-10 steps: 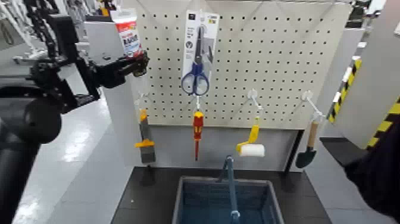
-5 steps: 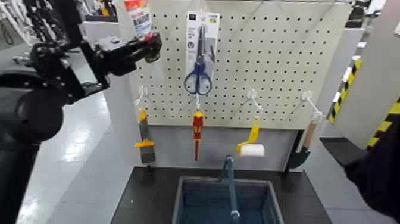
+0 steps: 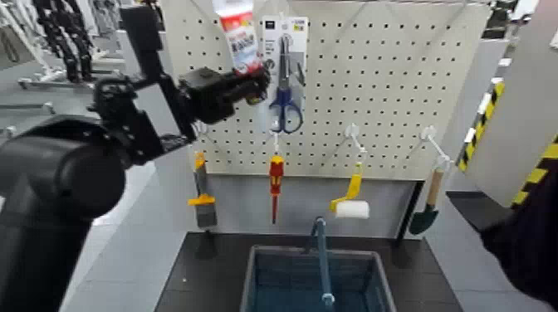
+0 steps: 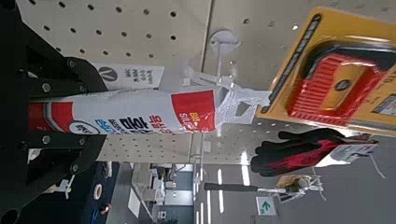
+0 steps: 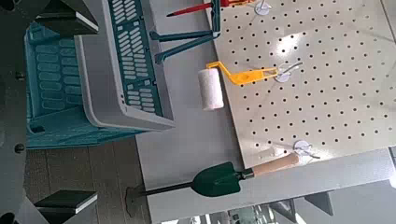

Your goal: Put the red glue tube into the crate.

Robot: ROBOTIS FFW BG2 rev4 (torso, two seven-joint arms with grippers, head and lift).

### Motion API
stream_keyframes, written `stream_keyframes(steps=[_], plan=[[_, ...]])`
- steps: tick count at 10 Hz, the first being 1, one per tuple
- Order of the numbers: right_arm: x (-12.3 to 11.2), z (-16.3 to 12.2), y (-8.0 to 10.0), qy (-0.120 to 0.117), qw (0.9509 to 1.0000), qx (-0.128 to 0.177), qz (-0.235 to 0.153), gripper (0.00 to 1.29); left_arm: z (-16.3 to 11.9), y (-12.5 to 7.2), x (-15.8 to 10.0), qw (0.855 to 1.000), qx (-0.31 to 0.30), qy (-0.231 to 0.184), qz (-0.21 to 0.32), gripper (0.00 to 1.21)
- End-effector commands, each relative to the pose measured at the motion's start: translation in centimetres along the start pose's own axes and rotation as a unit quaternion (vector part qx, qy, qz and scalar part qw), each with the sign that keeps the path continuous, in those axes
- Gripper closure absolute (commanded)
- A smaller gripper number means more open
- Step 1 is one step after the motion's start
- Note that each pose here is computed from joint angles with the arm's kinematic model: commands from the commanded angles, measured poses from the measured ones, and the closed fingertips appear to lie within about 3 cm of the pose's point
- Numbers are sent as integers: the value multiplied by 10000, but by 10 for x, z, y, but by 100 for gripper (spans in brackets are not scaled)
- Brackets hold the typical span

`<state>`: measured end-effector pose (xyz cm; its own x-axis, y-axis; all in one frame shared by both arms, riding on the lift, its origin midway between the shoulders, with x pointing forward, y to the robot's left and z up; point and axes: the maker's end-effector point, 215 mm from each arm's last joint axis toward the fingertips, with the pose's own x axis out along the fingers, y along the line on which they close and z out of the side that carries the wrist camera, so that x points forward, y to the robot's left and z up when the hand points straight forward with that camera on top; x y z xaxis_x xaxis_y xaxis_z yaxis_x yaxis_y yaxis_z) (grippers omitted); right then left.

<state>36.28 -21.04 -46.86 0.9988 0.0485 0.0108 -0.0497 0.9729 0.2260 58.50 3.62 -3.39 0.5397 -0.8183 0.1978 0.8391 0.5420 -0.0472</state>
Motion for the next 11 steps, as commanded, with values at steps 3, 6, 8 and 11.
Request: stream_keyframes(steps=[3,6,8,11], plan=[[0,0,0,-6,10000,15,-15,6,-81,-31,18,9944,-927,388,-325,118],[1,-1,1,-6,10000,25,-5,6,-128,-41,15,9870,-1435,618,-371,118],[1,-1,2,-4,10000,29,2,6,-159,-48,7,9798,-1809,772,-367,118],[1,-1,2,-10,10000,31,0,6,-194,-48,-7,9736,-2033,988,-329,118]])
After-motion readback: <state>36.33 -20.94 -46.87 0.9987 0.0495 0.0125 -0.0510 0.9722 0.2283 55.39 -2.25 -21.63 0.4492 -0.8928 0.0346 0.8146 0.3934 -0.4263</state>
